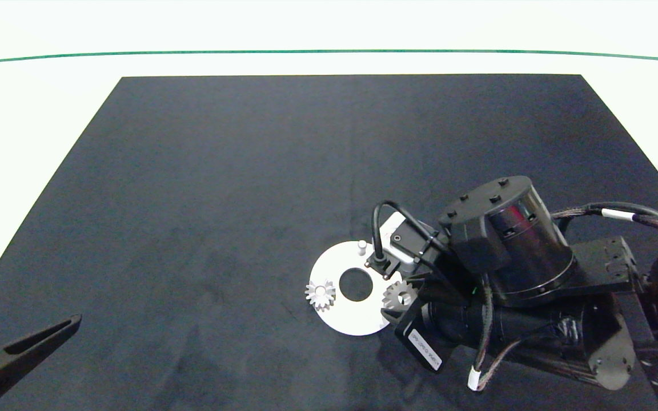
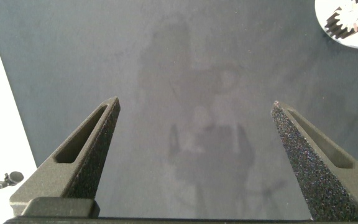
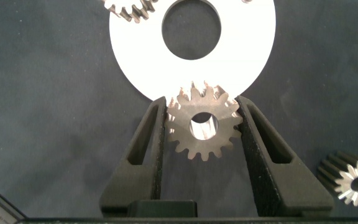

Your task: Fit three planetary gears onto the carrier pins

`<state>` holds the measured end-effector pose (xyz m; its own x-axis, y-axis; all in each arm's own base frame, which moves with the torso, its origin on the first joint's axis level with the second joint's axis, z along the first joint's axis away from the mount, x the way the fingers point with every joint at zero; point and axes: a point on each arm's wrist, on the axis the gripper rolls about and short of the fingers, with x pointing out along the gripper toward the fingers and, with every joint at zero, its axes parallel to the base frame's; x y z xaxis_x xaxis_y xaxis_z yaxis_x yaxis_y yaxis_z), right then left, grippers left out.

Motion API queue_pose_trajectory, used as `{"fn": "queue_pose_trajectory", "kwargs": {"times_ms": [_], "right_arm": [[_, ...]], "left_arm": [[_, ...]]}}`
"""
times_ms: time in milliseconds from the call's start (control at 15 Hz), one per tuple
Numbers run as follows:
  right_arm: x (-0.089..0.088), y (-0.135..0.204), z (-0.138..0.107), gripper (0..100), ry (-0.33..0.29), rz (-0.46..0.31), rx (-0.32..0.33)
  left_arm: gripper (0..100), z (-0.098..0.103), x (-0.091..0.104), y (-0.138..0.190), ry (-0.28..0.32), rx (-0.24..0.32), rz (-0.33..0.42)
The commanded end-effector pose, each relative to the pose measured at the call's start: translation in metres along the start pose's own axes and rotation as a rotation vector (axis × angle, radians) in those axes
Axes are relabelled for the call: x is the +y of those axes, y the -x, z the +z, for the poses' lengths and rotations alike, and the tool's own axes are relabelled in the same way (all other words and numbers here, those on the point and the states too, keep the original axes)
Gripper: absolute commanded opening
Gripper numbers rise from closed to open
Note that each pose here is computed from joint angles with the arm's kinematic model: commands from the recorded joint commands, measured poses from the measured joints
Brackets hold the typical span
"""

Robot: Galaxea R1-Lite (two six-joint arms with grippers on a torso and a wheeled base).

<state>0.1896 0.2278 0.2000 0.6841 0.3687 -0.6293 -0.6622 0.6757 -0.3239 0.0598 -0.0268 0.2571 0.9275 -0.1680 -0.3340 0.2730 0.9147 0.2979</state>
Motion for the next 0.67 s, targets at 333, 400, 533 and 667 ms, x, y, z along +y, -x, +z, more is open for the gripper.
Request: {"fn": "queue_pose_trajectory", "kwargs": {"times_ms": [333,400,533,667], "right_arm": [[0.0050,-0.0124,0.0033,4,0.018,0.002,0.036],[0.0048,-0.0120,0.0035,4,0.022,0.004,0.047],[0.0047,-0.0118,0.0036,4,0.021,0.004,0.049],[0.0038,-0.0136,0.0035,4,0.018,0.002,0.052]], "left_arm": [[100,0.0004,0.0001,0.0001,-0.002,0.001,0.001],[100,0.0005,0.0001,0.0001,-0.003,-0.001,0.001],[100,0.0009,0.0001,-0.0001,-0.001,-0.001,0.001],[100,0.0013,0.0001,-0.0003,-0.001,-0.001,0.001]]}}
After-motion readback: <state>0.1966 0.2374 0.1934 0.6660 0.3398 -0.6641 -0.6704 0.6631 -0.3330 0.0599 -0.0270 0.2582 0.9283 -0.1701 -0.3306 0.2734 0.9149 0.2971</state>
